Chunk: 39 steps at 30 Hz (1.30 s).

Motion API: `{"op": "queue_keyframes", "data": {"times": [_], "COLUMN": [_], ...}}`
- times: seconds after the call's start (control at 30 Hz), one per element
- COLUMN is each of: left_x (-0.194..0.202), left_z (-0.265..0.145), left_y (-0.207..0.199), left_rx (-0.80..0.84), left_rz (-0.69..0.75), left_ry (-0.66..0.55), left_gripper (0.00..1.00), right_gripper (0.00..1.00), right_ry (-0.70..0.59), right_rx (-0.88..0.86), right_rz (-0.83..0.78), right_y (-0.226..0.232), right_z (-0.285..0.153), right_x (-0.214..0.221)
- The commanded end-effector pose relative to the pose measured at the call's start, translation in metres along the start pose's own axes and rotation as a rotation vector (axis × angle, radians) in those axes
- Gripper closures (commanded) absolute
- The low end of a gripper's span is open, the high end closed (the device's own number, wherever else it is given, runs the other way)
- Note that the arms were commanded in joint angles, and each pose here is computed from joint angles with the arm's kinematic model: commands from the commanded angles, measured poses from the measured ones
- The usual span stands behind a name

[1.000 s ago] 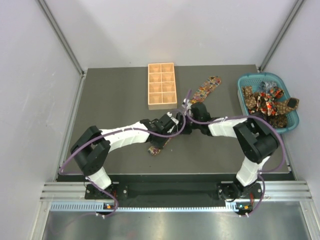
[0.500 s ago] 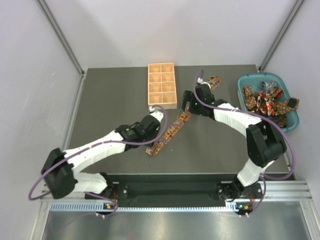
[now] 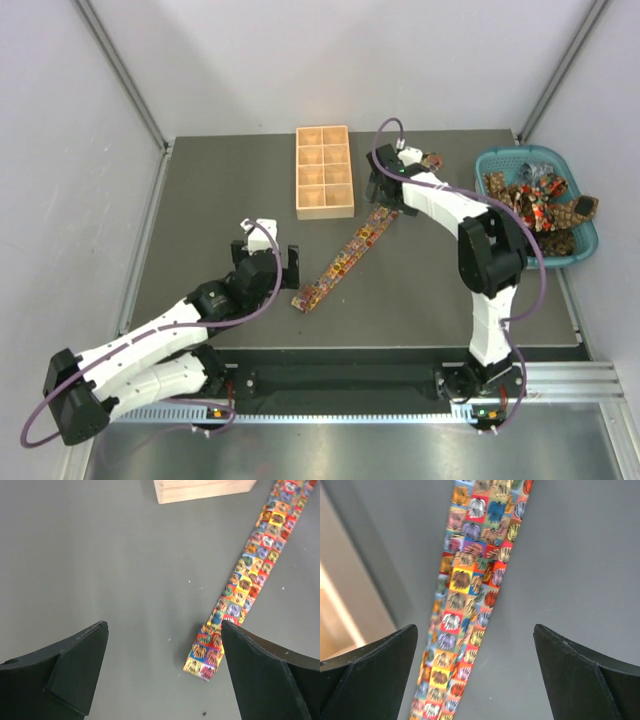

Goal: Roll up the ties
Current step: Roll the tie

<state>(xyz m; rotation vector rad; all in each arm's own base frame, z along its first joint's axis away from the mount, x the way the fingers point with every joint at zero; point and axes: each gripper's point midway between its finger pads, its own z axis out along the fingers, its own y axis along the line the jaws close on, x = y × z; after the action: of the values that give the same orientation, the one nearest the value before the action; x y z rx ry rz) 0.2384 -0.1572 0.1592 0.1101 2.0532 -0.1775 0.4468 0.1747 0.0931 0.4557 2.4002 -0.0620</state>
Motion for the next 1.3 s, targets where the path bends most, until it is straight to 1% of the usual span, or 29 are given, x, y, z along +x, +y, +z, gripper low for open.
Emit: {"op": "queue_keyframes", "data": {"times": [0.0, 0.13, 0.23, 0.37, 0.5, 0.67, 0.7, 0.77, 0.9, 0.97, 1.0, 1.07, 1.13, 1.27], "left_x": [-0.013, -0.009, -0.01, -0.014, -0.013, -0.011, -0.011, -0.009, -0.007, -0.006, -0.006, -0.005, -0.005, -0.001], "left_z": [0.01, 0.014, 0.012, 0.008, 0.009, 0.012, 0.012, 0.012, 0.013, 0.014, 0.013, 0.015, 0.015, 0.017], "left_y": [-0.002, -0.004, -0.004, -0.004, -0.005, -0.005, -0.006, -0.007, -0.007, -0.007, -0.007, -0.007, -0.008, -0.009], "left_rx": [-0.047, -0.044, -0.021, -0.002, 0.003, 0.002, 0.006, 0.012, 0.015, 0.015, 0.019, 0.019, 0.023, 0.023], "left_rz": [-0.067, -0.057, -0.047, -0.038, -0.033, -0.029, -0.031, -0.027, -0.028, -0.027, -0.027, -0.026, -0.025, -0.018], "left_ry": [-0.045, -0.041, -0.06, -0.084, -0.086, -0.086, -0.087, -0.085, -0.082, -0.083, -0.085, -0.084, -0.086, -0.076], "left_gripper": [0.01, 0.01, 0.01, 0.01, 0.01, 0.01, 0.01, 0.01, 0.01, 0.01, 0.01, 0.01, 0.01, 0.01], "right_gripper": [0.0, 0.0, 0.0, 0.01, 0.06, 0.11, 0.15, 0.18, 0.33, 0.36, 0.44, 0.46, 0.52, 0.55], "right_ry": [-0.006, 0.016, 0.002, 0.011, 0.026, 0.047, 0.049, 0.053, 0.053, 0.054, 0.051, 0.059, 0.068, 0.067], "right_rx": [0.095, 0.048, 0.055, 0.078, 0.086, 0.103, 0.104, 0.11, 0.095, 0.093, 0.091, 0.084, 0.052, 0.031], "right_rz": [0.036, 0.044, 0.023, 0.042, 0.074, 0.06, 0.057, 0.063, 0.064, 0.058, 0.057, 0.06, 0.067, 0.093], "right_y": [-0.016, -0.004, 0.001, -0.001, -0.007, -0.011, -0.011, -0.015, -0.017, -0.021, -0.021, -0.024, -0.021, -0.027], "right_z": [0.008, 0.026, 0.039, 0.06, 0.075, 0.09, 0.092, 0.099, 0.108, 0.113, 0.115, 0.121, 0.126, 0.141], "right_x": [-0.013, -0.019, -0.027, -0.031, -0.03, -0.023, -0.023, -0.023, -0.028, -0.03, -0.031, -0.031, -0.033, -0.045]}}
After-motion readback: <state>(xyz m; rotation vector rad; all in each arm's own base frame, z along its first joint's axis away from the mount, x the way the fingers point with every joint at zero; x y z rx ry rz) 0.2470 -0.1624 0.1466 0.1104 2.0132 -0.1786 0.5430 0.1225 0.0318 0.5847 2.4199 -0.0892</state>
